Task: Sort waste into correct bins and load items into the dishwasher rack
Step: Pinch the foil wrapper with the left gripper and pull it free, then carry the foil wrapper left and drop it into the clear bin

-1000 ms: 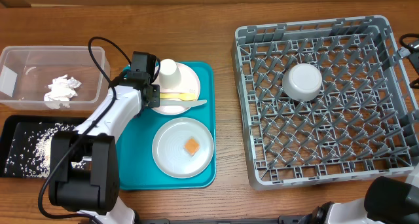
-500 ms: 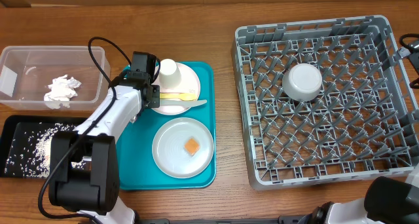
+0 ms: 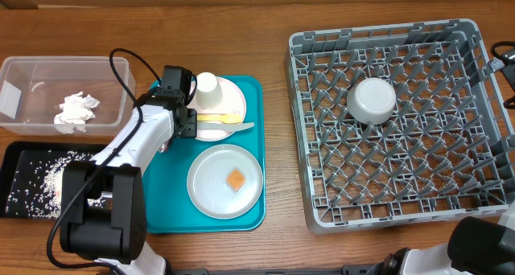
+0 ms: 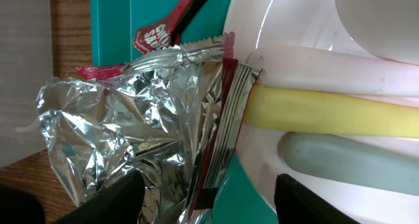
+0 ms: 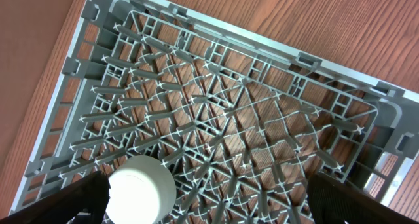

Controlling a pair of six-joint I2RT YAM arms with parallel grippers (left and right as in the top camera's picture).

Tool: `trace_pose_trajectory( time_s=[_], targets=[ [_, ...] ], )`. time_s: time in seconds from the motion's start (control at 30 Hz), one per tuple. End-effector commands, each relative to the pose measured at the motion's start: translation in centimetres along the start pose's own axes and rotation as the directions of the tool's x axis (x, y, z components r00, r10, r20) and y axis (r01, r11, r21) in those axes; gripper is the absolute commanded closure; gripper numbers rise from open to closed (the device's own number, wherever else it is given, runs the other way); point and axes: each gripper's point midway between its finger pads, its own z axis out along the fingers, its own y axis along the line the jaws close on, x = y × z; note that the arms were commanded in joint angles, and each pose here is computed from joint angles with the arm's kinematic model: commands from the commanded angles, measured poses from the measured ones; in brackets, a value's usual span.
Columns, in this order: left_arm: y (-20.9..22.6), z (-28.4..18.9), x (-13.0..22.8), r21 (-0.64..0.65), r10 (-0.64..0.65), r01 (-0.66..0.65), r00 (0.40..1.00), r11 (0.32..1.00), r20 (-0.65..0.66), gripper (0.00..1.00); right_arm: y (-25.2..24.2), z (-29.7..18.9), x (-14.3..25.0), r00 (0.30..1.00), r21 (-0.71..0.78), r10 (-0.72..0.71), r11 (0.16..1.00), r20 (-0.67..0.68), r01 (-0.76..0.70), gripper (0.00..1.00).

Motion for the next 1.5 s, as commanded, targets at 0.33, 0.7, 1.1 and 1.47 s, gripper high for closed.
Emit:
trace_pose_trajectory(
  time_s=[0.33, 0.7, 1.1, 1.47],
  targets=[
    [0.9, 1.1, -0.1, -0.037, 0.008, -0.008, 1.0, 0.999, -0.022, 0.51, 0.1, -0.2, -0.3, 1.0, -0.006, 0.007, 1.0, 0.009, -0.007, 0.0],
    [1.1, 0.9, -0.4, -0.037, 0.0, 0.0, 1.0, 0.999, -0.016, 0.74, 0.1, -0.2, -0.3, 1.0, -0.006, 0.007, 1.0, 0.008, -0.007, 0.0],
    [1.4, -1.1, -2.3, -0.032, -0.017, 0.017, 1.0, 0.999, -0.004, 0.96, 0.1, -0.2, -0.3, 1.0, -0.006, 0.007, 1.0, 0.009, -0.007, 0.0],
    [-1.0, -8.0, -6.5, 0.195, -0.057, 0.033, 0.991, 0.98, 0.121, 0.96, 0.1, -0.2, -0.3, 1.0, -0.006, 0.007, 1.0, 0.008, -0.007, 0.0]
  ],
)
